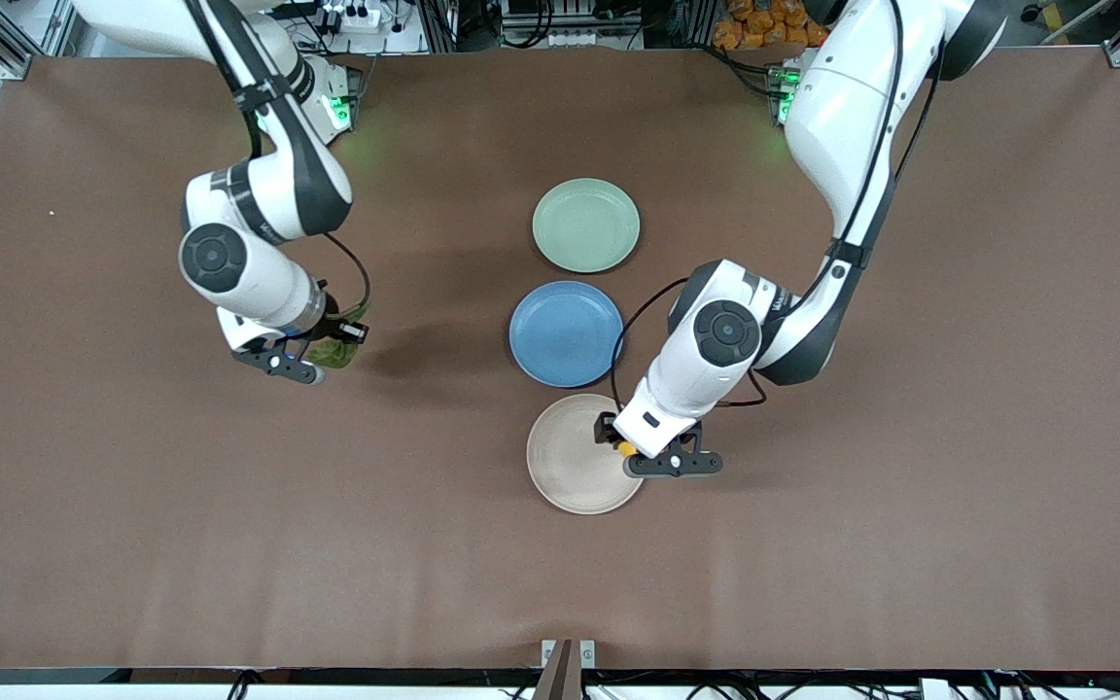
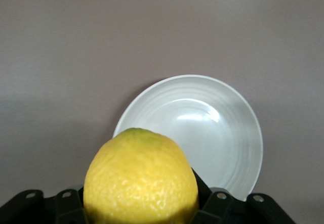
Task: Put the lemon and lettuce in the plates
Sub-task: 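Carry the lemon to the cream plate while the right gripper carries lettuce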
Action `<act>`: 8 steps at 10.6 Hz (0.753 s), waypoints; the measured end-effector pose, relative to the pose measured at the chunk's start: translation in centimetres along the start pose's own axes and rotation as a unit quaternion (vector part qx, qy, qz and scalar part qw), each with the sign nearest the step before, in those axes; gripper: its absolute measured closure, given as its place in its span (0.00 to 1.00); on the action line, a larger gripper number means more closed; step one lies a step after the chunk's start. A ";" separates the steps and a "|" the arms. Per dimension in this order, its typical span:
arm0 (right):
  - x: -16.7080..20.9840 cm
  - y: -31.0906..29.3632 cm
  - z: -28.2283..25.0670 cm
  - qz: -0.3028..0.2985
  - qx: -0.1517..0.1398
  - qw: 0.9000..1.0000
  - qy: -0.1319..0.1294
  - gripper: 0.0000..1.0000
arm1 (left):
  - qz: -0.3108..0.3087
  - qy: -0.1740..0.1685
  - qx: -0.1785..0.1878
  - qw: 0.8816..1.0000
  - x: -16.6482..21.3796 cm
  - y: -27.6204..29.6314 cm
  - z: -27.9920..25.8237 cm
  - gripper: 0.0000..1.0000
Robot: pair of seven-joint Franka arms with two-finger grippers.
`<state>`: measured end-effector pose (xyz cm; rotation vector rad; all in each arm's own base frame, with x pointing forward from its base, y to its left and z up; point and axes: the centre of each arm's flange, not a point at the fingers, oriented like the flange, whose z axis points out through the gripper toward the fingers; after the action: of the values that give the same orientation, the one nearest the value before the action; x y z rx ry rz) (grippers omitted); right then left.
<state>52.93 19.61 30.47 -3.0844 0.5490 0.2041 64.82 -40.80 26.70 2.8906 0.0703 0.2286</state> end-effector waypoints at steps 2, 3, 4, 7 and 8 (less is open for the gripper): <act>-2.4 -3.0 -0.5 0.021 -0.007 1.000 -0.003 0.96 | -0.007 0.013 -0.023 1.000 -1.1 1.0 2.8 0.41; -3.6 -4.5 -1.2 0.031 -0.011 0.999 -0.005 0.96 | -0.014 0.016 -0.028 0.999 -2.0 1.7 4.1 0.41; -4.5 -5.9 -2.1 0.038 -0.014 0.999 -0.006 0.96 | -0.017 0.017 -0.032 0.999 -2.9 2.4 5.3 0.41; -7.2 -9.0 -3.4 0.028 -0.016 0.999 -0.004 0.96 | -0.017 0.024 -0.039 0.999 -3.9 2.9 7.2 0.41; -9.3 -10.7 -3.3 0.006 -0.016 1.000 -0.001 0.96 | -0.018 0.027 -0.041 0.999 -4.0 2.8 7.8 0.41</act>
<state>48.41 32.74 34.73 -3.1122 0.5710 0.2191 62.20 -45.58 19.29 2.7997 0.1185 0.2957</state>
